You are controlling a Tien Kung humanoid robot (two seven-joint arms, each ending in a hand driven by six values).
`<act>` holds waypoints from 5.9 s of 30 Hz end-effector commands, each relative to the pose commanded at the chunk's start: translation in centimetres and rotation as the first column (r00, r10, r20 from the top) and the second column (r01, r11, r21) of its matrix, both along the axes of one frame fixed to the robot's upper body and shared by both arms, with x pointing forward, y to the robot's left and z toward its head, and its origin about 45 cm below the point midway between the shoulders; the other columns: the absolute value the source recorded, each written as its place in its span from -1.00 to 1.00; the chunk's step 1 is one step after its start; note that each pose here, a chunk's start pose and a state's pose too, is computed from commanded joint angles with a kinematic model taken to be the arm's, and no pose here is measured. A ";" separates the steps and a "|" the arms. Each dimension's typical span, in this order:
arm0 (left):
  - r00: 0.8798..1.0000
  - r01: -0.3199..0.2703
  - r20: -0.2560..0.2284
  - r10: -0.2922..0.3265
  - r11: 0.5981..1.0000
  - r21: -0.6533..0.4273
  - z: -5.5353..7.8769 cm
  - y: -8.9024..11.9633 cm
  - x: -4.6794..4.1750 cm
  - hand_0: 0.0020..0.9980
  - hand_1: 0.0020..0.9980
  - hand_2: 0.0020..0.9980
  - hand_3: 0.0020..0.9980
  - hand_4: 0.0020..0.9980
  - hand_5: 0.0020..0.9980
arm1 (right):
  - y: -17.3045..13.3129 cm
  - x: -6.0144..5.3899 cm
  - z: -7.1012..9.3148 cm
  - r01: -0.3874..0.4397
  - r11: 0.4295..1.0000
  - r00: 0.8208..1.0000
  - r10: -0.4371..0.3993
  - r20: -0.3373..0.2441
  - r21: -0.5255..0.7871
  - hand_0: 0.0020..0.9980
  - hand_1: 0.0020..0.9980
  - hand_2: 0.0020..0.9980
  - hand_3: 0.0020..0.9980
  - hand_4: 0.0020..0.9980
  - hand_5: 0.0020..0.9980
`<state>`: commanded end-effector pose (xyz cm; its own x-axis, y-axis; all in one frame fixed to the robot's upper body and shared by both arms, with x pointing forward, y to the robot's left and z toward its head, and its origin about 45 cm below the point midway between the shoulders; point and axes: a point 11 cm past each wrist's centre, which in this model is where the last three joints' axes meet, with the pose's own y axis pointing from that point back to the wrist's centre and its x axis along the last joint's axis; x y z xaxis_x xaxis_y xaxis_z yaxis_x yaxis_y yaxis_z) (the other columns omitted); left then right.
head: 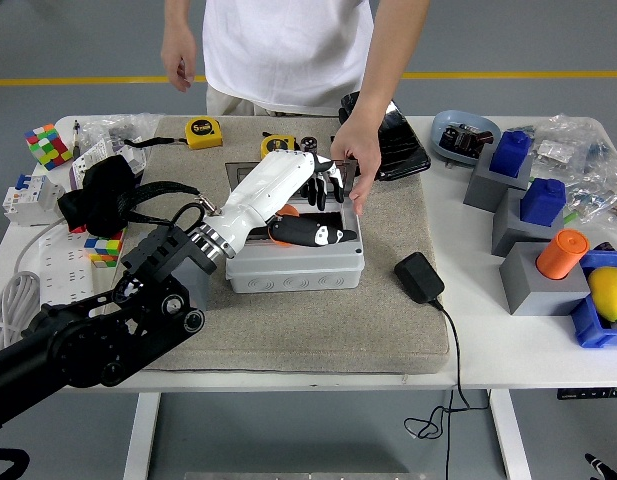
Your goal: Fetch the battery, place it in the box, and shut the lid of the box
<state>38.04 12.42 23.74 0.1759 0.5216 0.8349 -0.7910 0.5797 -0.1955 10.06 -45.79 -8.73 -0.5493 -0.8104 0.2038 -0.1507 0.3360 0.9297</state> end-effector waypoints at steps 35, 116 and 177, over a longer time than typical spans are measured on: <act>0.974 -0.073 -0.213 0.078 0.997 0.030 -4.6 6.2 -3.74 -0.28 0.07 0.10 0.17 1.00 0.08 | -0.4 0.1 0.2 0.002 1.000 1.000 -0.002 0.008 -0.008 0.33 0.24 0.21 0.10 0.91 -0.08; 0.966 -0.145 -0.212 0.147 0.989 0.026 -6.3 7.3 -1.64 0.07 0.17 0.15 0.24 1.00 0.09 | -0.1 0.4 0.2 -0.011 1.000 1.000 0.011 0.012 -0.008 0.33 0.24 0.20 0.10 0.91 -0.09; 0.988 -0.079 -0.134 0.078 0.997 0.000 -2.3 4.7 -2.13 -0.02 0.11 0.19 0.37 1.00 0.24 | 0.0 0.1 0.0 -0.022 1.000 1.000 0.022 0.005 -0.007 0.33 0.24 0.20 0.10 0.92 -0.09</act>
<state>35.91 17.15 21.42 0.2438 0.5427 0.8038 -0.8533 0.5139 -0.0882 10.14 -45.77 -8.70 -0.5327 -0.8207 0.2065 -0.1625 0.3387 0.9268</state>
